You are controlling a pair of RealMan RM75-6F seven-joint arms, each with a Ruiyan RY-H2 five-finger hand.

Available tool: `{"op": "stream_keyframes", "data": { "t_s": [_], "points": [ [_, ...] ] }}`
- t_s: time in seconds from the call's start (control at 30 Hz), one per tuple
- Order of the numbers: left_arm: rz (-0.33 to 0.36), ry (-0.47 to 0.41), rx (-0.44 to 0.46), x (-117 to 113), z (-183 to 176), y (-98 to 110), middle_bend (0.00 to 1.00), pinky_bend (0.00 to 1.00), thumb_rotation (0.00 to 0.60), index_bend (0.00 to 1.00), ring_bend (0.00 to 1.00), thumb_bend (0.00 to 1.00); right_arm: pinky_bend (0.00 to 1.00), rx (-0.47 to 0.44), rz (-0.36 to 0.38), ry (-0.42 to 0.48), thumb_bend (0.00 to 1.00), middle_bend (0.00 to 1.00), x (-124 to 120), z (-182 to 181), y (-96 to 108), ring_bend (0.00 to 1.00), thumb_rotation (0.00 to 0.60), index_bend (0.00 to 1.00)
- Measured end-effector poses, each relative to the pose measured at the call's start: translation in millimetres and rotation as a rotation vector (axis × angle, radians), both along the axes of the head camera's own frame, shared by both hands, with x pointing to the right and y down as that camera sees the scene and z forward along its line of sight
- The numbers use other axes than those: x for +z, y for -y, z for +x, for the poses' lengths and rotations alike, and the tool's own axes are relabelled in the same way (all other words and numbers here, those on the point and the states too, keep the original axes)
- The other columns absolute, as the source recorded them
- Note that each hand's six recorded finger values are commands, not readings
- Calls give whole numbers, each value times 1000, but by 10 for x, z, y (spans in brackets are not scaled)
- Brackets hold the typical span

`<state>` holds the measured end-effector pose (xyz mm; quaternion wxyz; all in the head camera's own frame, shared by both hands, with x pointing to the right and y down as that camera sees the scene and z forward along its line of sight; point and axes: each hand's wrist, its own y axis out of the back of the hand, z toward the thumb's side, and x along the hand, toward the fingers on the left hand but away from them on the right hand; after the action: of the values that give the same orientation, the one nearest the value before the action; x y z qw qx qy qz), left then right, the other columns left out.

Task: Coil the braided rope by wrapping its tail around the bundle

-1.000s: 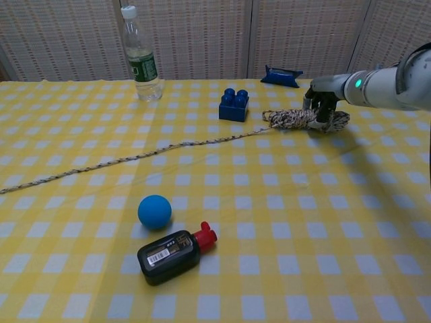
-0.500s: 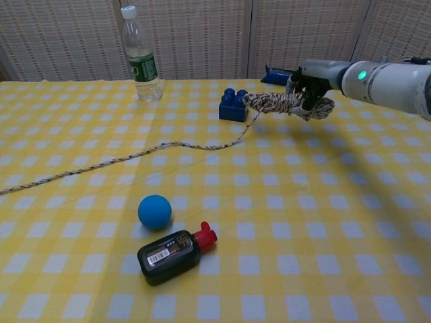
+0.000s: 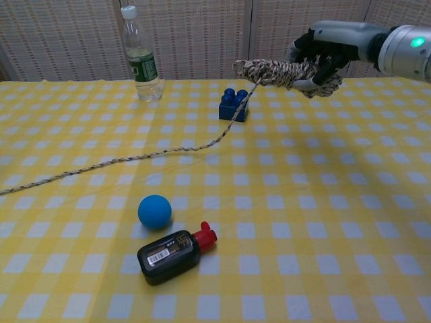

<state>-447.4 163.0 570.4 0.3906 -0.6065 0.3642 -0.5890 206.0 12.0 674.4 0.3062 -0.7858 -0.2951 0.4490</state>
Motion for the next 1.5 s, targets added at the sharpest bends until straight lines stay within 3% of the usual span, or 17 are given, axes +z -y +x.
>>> {"op": "stream_keyframes", "data": {
  "t_s": [0.17, 0.27, 0.5, 0.87, 1.5],
  "points": [
    [-14, -23, 57, 191, 206, 190, 623, 686, 600, 451, 647, 279, 486, -2, 22, 11, 487, 612, -184, 85, -43, 455, 600, 652],
    [-45, -13, 92, 339, 305, 262, 721, 814, 600, 469, 727, 278, 486, 0, 28, 17, 487, 612, -245, 107, -82, 455, 600, 654],
    [-150, 45, 131, 715, 440, 269, 807, 887, 600, 483, 799, 278, 486, 6, 30, 20, 487, 612, -279, 155, -155, 458, 600, 658],
    [-212, 46, 157, 1062, 648, 147, 926, 964, 600, 549, 893, 278, 486, 6, 12, 29, 487, 612, -228, 113, -215, 458, 600, 658],
    [-350, 73, 110, 1417, 780, 27, 943, 969, 600, 572, 910, 277, 486, 11, -7, 30, 487, 612, -159, 147, -263, 459, 600, 662]
  ]
}}
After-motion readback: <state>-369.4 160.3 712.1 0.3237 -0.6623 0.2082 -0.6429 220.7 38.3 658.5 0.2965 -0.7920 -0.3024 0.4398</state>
